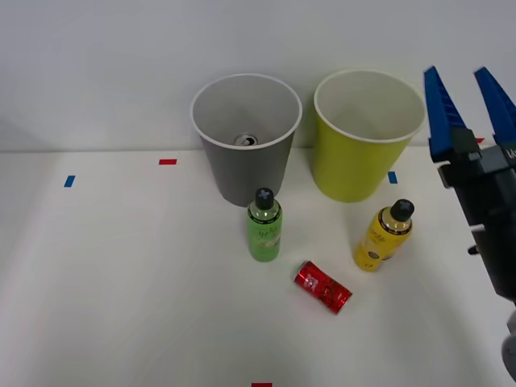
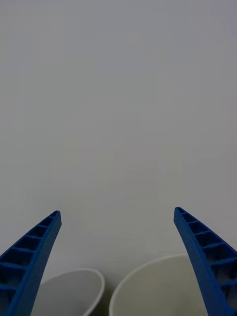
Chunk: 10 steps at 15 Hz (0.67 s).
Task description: Put cans in the gray bin, plastic bottles in the light green bin
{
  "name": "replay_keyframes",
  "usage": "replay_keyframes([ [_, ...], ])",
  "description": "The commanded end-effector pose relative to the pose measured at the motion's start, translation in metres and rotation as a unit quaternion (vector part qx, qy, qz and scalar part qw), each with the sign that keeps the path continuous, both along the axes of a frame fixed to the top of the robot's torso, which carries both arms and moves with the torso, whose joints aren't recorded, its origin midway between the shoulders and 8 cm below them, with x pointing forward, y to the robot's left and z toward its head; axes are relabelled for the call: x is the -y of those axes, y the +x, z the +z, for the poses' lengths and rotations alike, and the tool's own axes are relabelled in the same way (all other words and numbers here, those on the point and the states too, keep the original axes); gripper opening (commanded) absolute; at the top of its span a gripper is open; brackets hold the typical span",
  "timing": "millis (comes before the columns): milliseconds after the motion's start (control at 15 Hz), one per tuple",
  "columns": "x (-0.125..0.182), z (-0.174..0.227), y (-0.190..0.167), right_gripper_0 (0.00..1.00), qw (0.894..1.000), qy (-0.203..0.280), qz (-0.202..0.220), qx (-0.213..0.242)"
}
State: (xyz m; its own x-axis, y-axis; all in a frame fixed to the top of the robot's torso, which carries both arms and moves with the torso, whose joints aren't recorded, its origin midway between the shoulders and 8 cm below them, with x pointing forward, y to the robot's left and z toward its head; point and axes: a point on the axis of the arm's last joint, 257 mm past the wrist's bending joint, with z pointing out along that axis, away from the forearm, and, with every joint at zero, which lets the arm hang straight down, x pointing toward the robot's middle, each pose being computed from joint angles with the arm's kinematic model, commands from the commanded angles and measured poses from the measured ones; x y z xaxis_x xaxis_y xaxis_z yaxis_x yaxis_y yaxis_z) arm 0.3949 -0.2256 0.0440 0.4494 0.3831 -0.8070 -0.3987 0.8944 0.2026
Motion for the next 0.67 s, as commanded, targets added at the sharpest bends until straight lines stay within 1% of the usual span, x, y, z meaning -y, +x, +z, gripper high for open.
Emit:
replay_keyframes([
  [67, 0.044, -0.027, -0.029, 0.77, 0.997, -0.029, -0.075, -0.004],
  [200, 0.059, -0.045, -0.038, 0.77, 0.994, -0.027, -0.1, -0.024],
  [267, 0.07, -0.055, -0.042, 0.77, 0.992, -0.029, -0.118, -0.038],
  [400, 0.083, -0.074, -0.049, 0.77, 0.987, -0.032, -0.141, -0.063],
  [533, 0.1, -0.103, -0.053, 0.77, 0.979, -0.049, -0.172, -0.093],
  [667, 0.118, -0.134, -0.051, 0.77, 0.97, -0.069, -0.204, -0.109],
])
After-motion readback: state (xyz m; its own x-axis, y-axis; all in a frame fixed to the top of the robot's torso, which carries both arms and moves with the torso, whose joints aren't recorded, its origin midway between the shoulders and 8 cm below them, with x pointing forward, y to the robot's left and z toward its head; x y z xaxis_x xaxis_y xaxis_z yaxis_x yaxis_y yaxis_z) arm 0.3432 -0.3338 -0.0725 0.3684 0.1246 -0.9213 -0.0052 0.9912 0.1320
